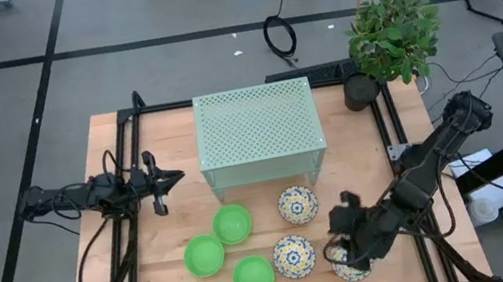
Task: Pick & Place Mini bowls
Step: Put the bottom right yellow patterned bowl on the shelf
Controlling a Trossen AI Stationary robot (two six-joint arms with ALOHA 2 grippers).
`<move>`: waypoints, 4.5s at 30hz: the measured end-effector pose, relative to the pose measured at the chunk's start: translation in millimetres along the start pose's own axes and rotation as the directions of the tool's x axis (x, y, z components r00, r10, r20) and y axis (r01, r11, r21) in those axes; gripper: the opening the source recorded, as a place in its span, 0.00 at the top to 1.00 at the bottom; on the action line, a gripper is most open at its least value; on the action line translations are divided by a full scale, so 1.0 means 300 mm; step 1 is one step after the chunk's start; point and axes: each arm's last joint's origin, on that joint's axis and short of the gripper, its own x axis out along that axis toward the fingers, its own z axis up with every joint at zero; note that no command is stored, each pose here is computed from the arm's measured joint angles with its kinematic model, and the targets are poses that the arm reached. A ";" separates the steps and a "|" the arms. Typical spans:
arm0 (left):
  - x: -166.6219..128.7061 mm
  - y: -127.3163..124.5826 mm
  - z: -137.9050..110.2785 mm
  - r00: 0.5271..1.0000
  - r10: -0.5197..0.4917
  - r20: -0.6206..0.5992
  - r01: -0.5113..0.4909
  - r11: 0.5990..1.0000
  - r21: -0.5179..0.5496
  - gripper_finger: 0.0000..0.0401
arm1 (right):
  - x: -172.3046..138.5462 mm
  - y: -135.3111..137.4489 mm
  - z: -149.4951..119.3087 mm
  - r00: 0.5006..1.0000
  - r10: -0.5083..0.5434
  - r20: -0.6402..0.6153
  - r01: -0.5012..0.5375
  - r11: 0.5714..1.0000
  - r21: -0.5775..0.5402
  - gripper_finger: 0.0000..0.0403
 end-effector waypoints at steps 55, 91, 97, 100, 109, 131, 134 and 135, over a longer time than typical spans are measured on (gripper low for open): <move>0.000 0.000 0.000 1.000 0.000 0.000 0.000 1.000 0.000 0.91 | 0.195 -0.175 -0.221 0.933 0.198 -0.300 -0.098 0.943 0.317 0.69; 0.000 0.000 0.000 1.000 0.000 0.000 0.000 1.000 0.000 0.91 | 0.217 -0.243 -0.329 0.928 0.131 -0.348 -0.007 0.942 0.336 0.69; 0.000 0.000 0.000 1.000 0.000 0.000 0.000 1.000 0.000 0.91 | 0.236 -0.242 -0.335 0.929 0.123 -0.350 0.001 0.943 0.333 0.69; 0.000 0.000 0.000 1.000 0.000 0.000 0.000 1.000 0.000 0.91 | 0.258 -0.231 -0.337 0.929 0.133 -0.346 -0.011 0.943 0.332 0.69; 0.000 0.000 0.000 1.000 0.000 0.000 0.000 1.000 0.000 0.91 | 0.293 -0.231 -0.347 0.925 0.105 -0.365 0.023 0.944 0.330 0.69; 0.000 0.000 0.000 1.000 0.000 0.000 0.000 1.000 0.000 0.91 | 0.241 -0.190 -0.266 0.967 0.244 -0.080 -0.246 0.969 -0.015 0.99; 0.000 0.000 0.000 1.000 0.000 0.000 0.000 1.000 0.000 0.91 | 0.195 -0.167 -0.221 0.943 0.321 0.091 -0.299 0.934 -0.197 0.99; 0.000 0.000 0.000 1.000 0.000 0.000 0.000 1.000 0.000 0.91 | 0.179 -0.157 -0.204 0.924 0.351 0.155 -0.301 0.914 -0.273 0.99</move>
